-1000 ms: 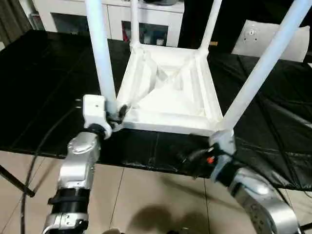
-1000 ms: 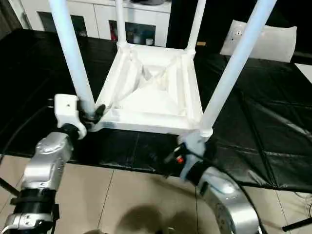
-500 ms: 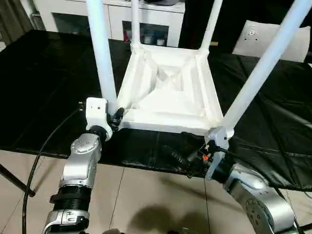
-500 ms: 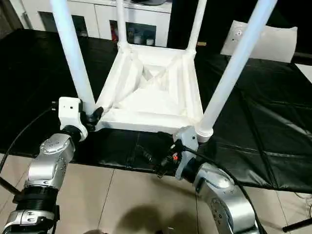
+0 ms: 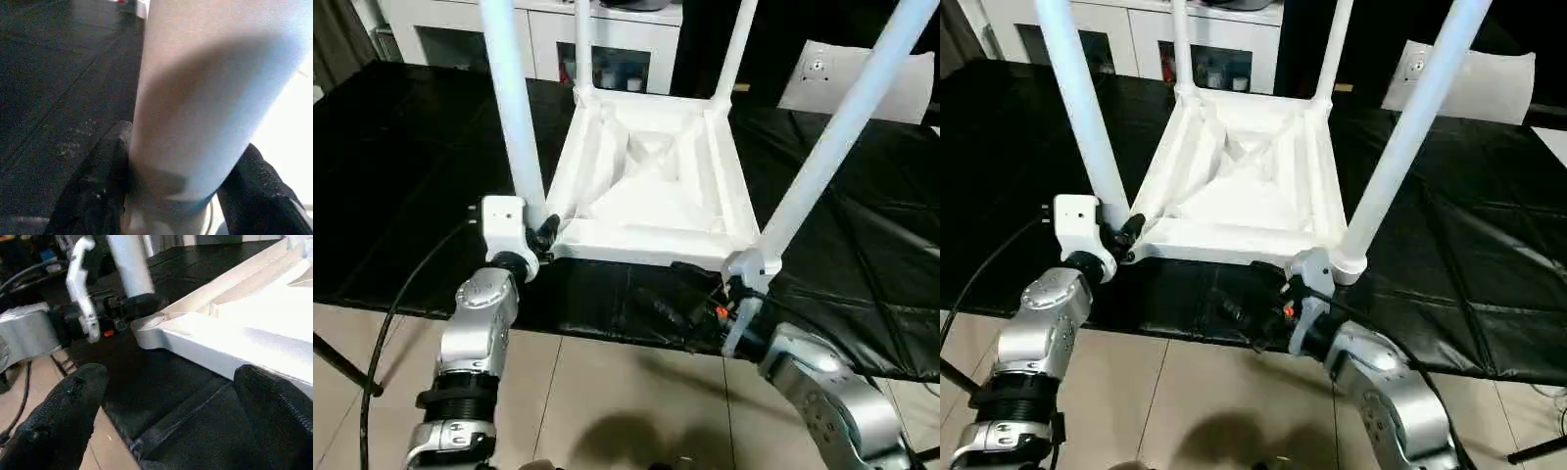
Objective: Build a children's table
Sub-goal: Flip table
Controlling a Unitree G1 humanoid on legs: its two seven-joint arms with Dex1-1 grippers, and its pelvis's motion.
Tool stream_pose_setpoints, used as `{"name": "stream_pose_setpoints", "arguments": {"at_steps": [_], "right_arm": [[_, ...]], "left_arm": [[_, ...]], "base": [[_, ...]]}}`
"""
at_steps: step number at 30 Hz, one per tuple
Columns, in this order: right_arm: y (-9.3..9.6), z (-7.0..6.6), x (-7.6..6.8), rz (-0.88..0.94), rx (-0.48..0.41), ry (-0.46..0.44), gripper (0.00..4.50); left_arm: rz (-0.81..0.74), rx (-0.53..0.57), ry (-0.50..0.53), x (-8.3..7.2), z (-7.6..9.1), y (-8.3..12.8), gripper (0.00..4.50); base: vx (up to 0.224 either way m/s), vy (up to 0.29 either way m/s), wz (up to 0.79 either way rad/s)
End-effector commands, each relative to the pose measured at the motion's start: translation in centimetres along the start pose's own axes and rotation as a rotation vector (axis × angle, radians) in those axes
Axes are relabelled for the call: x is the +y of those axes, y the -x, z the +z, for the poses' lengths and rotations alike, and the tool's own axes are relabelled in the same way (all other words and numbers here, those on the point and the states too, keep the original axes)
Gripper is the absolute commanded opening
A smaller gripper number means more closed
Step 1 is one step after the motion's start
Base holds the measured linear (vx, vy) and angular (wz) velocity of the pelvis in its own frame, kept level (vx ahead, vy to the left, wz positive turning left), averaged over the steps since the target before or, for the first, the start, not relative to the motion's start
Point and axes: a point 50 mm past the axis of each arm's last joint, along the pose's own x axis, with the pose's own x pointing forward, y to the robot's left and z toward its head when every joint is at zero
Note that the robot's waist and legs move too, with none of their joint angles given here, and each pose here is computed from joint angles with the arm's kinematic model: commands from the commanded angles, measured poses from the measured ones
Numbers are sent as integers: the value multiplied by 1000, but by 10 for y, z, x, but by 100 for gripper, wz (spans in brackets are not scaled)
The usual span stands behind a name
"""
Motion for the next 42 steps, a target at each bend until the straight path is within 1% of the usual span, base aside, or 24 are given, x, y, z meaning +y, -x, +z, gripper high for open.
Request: {"name": "stream_pose_setpoints", "arguments": {"at_steps": [1,2,3,4,5,7,9,13,14,15,16,18,20,22,24,28,29,33,34,35,36,39,41,42], "right_arm": [[-1,0,-9,-63,12,2,450],[-3,-1,-13,-104,24,-1,450],[-3,-1,-13,-104,24,-1,450],[-5,-2,-18,-145,26,-7,450],[-8,-3,-23,-195,15,-38,450],[-12,-2,-28,-245,-14,-79,450],[-18,1,-33,-282,-74,-134,450],[-22,2,-37,-304,-109,-170,450],[-29,6,-40,-312,-172,-223,450],[-32,7,-40,-312,-198,-247,450],[-32,7,-40,-312,-198,-247,450],[-37,11,-42,-314,-246,-265,450],[-46,20,-46,-315,-318,-308,450],[-53,26,-49,-312,-365,-340,450],[-64,36,-53,-304,-417,-374,450],[-74,44,-59,-341,-452,-406,450],[-83,48,-60,-322,-457,-434,450],[-96,56,-60,-286,-487,-481,450],[-99,57,-60,-281,-496,-497,433],[-103,59,-59,-278,-506,-520,433],[-104,59,-60,-279,-509,-526,415],[-107,60,-60,-283,-515,-540,403],[-110,60,-63,-295,-525,-560,372],[-112,61,-64,-306,-527,-568,366]], "left_arm": [[-18,30,317,-10,-7,-2,213],[-20,42,378,-13,-8,-1,213],[-20,42,378,-13,-8,-1,213],[-24,50,426,-16,-9,-1,213],[-32,59,490,-21,-10,-1,213],[-47,69,552,-27,-11,0,213],[-72,84,548,-33,-12,2,213],[-79,91,547,-36,-13,3,213],[-82,97,552,-39,-13,3,213],[-83,100,554,-40,-13,4,213],[-83,100,554,-40,-13,4,211],[-94,107,553,-42,-13,4,209],[-107,124,561,-46,-13,5,209],[-117,136,566,-48,-13,6,209],[-133,146,563,-51,-13,5,209],[-155,156,547,-55,-12,5,209],[-167,160,540,-57,-12,5,209],[-191,170,518,-60,-12,5,209],[-198,172,511,-61,-12,5,209],[-206,175,505,-61,-12,6,209],[-207,176,503,-61,-12,6,209],[-213,178,495,-62,-12,6,209],[-216,180,495,-62,-12,6,209],[-220,182,492,-62,-12,6,209]], "base": [[0,0,0],[0,0,0],[0,0,0],[0,0,0],[0,0,0],[0,0,0],[0,0,0],[0,0,0],[0,0,0],[0,0,0],[0,0,0],[0,0,0],[0,0,0],[0,0,0],[0,0,0],[0,0,0],[0,0,0],[0,0,0],[0,0,0],[0,0,0],[0,0,0],[0,0,0],[0,0,0],[0,0,0]]}}
